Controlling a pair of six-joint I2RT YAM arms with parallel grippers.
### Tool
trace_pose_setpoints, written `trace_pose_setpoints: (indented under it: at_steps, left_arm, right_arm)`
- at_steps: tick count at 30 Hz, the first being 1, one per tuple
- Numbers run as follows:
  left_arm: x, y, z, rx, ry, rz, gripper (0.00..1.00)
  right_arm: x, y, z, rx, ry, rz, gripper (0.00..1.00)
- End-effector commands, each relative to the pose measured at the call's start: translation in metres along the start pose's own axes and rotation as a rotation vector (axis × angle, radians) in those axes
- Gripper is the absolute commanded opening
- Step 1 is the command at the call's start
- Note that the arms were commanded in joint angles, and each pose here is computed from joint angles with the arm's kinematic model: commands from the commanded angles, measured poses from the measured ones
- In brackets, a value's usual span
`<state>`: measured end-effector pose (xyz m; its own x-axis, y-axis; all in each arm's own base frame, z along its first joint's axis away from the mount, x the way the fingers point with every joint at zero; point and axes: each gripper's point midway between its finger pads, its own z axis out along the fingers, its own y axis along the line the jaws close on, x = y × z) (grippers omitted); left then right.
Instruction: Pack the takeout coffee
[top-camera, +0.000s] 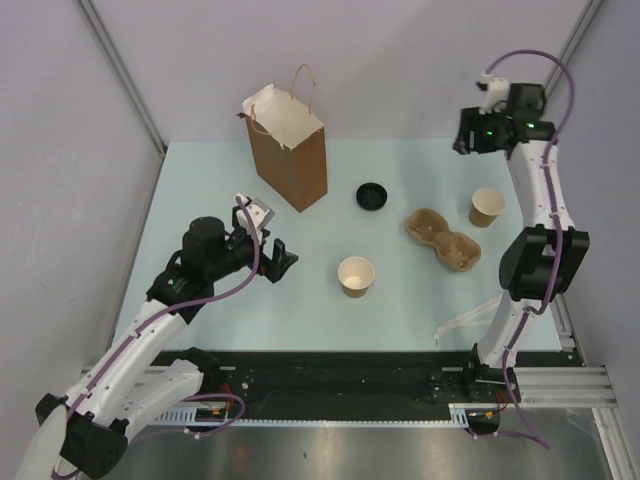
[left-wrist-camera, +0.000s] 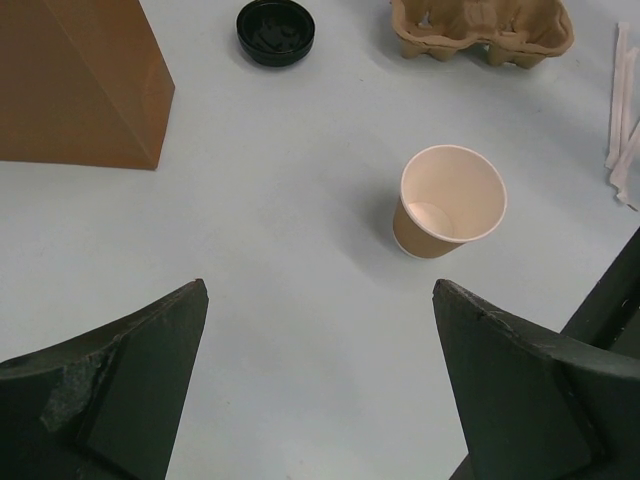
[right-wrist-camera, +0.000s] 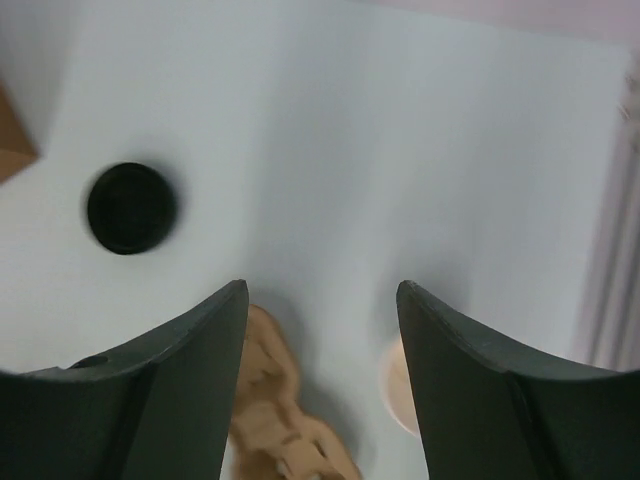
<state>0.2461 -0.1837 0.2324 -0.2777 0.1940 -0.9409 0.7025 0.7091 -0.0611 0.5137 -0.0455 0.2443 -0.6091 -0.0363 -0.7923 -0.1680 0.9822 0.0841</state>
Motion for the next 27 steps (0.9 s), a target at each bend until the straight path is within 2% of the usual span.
trace_pose_setpoints:
  at_steps: [1,4,8,13,17,27]
  left_arm:
    - [-0.008,0.002,-0.002,-0.005,-0.024,-0.027,0.99]
    - [-0.007,0.003,-0.003,-0.008,-0.02,-0.03,1.0]
    - [-0.004,0.004,-0.002,-0.009,-0.011,-0.03,0.99]
    - [0.0,0.003,0.002,0.003,0.001,-0.03,0.99]
    - [0.003,0.002,0.007,0.018,0.008,-0.038,1.0]
    - [0.005,0.002,0.014,0.029,0.016,-0.046,1.0]
  right_arm:
    - [-0.03,0.11,0.013,-0.173,-0.044,-0.187,0.65]
    - [-0.009,0.154,0.049,-0.238,0.028,-0.233,0.63]
    - [0.018,0.181,0.093,-0.265,0.098,-0.261,0.6]
    - [0.046,0.189,0.142,-0.259,0.16,-0.254,0.58]
    - [0.059,0.191,0.165,-0.24,0.181,-0.26,0.55]
    - [0.075,0.187,0.191,-0.221,0.198,-0.259,0.38]
